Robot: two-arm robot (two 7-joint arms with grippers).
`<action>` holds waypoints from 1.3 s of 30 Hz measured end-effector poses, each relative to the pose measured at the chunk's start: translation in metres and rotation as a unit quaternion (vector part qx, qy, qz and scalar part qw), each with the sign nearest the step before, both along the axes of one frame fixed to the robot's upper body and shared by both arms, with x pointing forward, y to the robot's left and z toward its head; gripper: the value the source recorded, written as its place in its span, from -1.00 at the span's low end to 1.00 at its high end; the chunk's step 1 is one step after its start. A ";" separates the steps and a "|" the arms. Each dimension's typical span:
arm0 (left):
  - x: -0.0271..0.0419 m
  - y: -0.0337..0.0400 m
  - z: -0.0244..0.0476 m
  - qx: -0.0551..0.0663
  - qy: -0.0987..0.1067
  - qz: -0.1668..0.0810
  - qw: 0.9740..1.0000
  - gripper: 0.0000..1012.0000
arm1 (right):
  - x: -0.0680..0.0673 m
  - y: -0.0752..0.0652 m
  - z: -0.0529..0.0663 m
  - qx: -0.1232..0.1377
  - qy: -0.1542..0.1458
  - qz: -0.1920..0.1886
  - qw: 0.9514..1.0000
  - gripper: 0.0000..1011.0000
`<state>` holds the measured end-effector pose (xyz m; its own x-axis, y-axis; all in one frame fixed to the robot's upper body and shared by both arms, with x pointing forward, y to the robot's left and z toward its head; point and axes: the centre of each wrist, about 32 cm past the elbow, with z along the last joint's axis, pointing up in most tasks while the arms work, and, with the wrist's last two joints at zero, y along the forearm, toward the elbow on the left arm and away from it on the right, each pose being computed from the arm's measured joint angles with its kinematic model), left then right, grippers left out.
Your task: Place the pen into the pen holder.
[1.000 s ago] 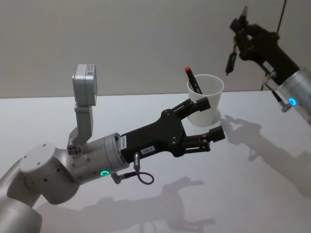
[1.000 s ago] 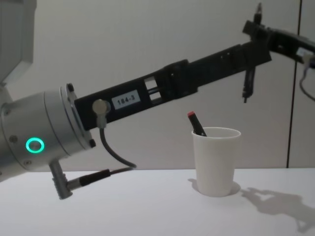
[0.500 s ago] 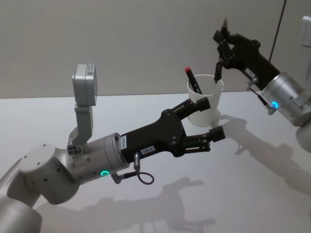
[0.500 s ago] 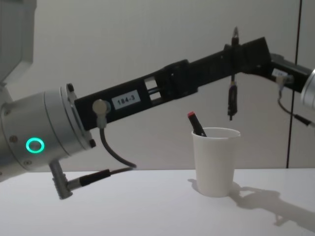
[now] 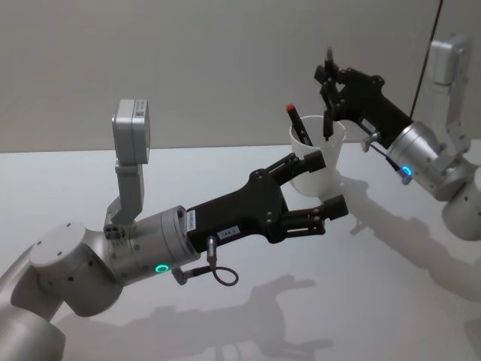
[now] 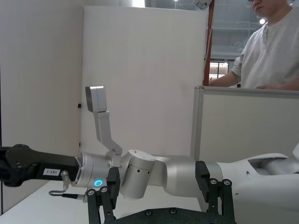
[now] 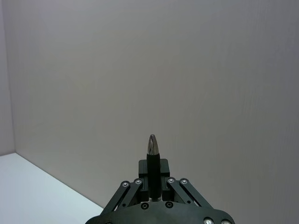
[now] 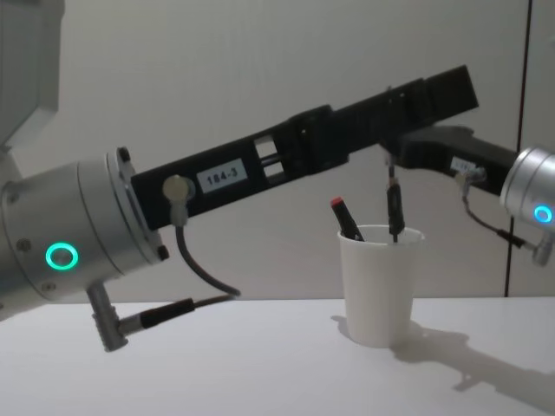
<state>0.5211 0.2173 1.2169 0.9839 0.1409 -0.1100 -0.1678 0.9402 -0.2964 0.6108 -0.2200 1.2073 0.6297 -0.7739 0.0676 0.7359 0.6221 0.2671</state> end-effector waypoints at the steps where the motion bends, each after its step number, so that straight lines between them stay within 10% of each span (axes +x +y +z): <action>1: 0.0000 0.0000 0.0000 0.000 0.000 0.000 1.000 0.98 | 0.000 0.001 -0.001 -0.002 0.000 -0.001 1.000 -0.75; 12: 0.0000 0.0000 0.0000 0.000 0.000 0.000 1.000 0.98 | 0.006 0.007 -0.009 -0.023 0.000 -0.010 1.000 -0.68; 39: 0.0000 0.0000 0.0000 0.000 0.000 0.000 1.000 0.98 | 0.007 0.010 -0.013 -0.032 0.000 -0.013 0.999 0.92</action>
<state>0.5211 0.2173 1.2169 0.9839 0.1408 -0.1100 -0.1677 0.9402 -0.2964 0.6178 -0.2096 1.1944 0.6091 -0.7844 0.1171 0.7526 0.6182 0.2268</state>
